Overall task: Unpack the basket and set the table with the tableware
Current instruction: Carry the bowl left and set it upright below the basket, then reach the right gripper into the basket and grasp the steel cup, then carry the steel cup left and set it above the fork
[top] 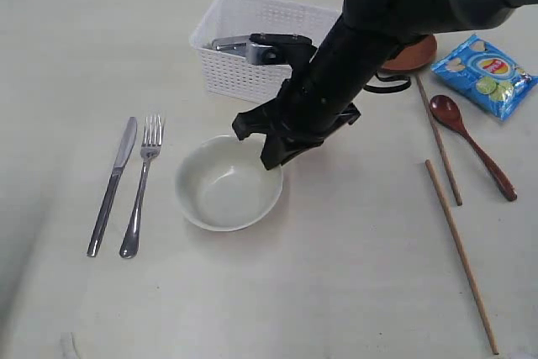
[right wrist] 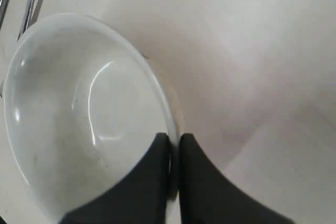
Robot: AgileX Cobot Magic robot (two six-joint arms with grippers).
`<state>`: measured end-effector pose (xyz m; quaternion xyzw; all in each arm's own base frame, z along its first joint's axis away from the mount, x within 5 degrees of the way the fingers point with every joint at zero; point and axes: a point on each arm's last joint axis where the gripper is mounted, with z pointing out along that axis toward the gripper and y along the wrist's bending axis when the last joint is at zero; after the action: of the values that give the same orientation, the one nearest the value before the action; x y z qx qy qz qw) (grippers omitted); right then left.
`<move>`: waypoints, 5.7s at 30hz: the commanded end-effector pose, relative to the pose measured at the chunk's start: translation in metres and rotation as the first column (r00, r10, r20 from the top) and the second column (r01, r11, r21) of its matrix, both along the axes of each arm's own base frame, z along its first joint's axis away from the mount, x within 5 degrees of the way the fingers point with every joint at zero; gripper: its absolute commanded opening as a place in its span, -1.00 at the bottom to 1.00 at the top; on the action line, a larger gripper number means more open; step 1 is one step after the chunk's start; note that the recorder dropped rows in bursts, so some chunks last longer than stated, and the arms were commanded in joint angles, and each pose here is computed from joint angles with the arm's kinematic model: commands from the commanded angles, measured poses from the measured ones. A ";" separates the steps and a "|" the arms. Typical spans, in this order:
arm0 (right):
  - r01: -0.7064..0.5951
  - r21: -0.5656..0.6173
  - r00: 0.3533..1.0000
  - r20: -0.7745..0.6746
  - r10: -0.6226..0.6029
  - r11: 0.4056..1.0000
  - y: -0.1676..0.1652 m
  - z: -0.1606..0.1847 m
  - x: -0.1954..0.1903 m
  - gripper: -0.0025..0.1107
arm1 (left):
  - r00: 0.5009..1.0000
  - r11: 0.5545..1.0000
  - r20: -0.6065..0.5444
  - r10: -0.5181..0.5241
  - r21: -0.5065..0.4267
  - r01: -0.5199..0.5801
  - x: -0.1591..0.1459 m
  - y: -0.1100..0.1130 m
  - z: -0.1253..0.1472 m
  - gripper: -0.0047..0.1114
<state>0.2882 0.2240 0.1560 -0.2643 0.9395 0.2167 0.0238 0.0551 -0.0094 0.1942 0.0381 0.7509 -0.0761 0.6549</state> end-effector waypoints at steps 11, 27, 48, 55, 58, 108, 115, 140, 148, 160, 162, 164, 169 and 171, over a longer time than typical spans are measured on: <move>-0.012 0.033 0.990 0.140 0.007 0.999 0.000 0.072 0.026 -0.14 | 1.000 1.000 0.006 -0.001 -0.006 0.001 0.000 0.000 0.000 -0.92; 0.203 0.146 0.944 0.232 -0.233 0.968 -0.011 0.106 0.131 -0.14 | 1.000 1.000 0.006 -0.001 -0.006 0.001 0.000 0.000 0.000 -0.92; 0.341 0.239 0.940 -0.078 -0.332 0.909 -0.026 0.003 0.196 -0.14 | 1.000 1.000 0.007 -0.001 -0.004 0.001 0.000 0.000 0.000 -0.92; 0.294 0.239 0.956 -0.073 -0.285 0.925 -0.011 -0.003 0.190 -0.14 | 1.000 1.000 0.006 -0.001 -0.005 0.001 0.000 0.000 0.000 -0.92; 0.290 0.248 0.957 -0.069 -0.282 0.924 -0.005 -0.002 0.188 -0.14 | 1.000 1.000 0.006 -0.001 -0.005 0.001 0.000 0.000 0.000 -0.92; -0.320 -0.254 0.769 0.494 0.407 0.913 0.160 0.109 0.052 -0.96 | 1.000 1.000 0.006 -0.001 -0.005 0.001 0.000 0.000 0.000 -0.92; -0.351 -0.253 0.750 0.500 0.432 0.902 0.191 0.070 0.054 -0.96 | 1.000 1.000 0.006 -0.001 -0.005 0.001 0.000 0.000 0.000 -0.92; -0.367 -0.288 0.734 0.495 0.466 0.884 0.197 0.040 0.061 -0.96 | 1.000 1.000 0.006 -0.001 -0.005 0.001 0.000 0.000 0.000 -0.92; -0.373 -0.306 0.746 0.463 0.479 0.876 0.197 0.028 0.061 -0.96 | 1.000 1.000 0.006 -0.001 -0.005 0.001 0.000 0.000 0.000 -0.92; -0.373 -0.298 0.744 0.470 0.475 0.879 0.199 0.024 0.062 -0.92 | 1.000 1.000 0.006 -0.001 -0.005 0.001 0.000 0.000 0.000 -0.92; -0.382 -0.279 0.747 0.468 0.473 0.881 0.201 0.024 0.061 -0.77 | 1.000 1.000 0.006 -0.001 -0.005 0.001 0.000 0.000 0.000 -0.92; -0.385 -0.277 0.747 0.467 0.473 0.880 0.201 0.024 0.060 -0.56 | 1.000 1.000 0.006 -0.001 -0.005 0.001 0.000 0.000 0.000 -0.92; -0.367 -0.300 0.730 0.494 0.472 0.881 0.199 0.027 0.064 -0.29 | 1.000 1.000 0.006 -0.001 -0.005 0.001 0.000 0.000 0.000 -0.92; -0.361 -0.292 0.719 0.518 0.464 0.886 0.200 0.033 0.064 -0.29 | 1.000 1.000 0.006 -0.001 -0.005 0.001 0.000 0.000 0.000 -0.92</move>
<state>0.3491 0.4248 0.1802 -0.5225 0.8243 0.0490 0.2124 0.0551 -0.0094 0.1942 0.0381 0.7509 -0.0761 0.6549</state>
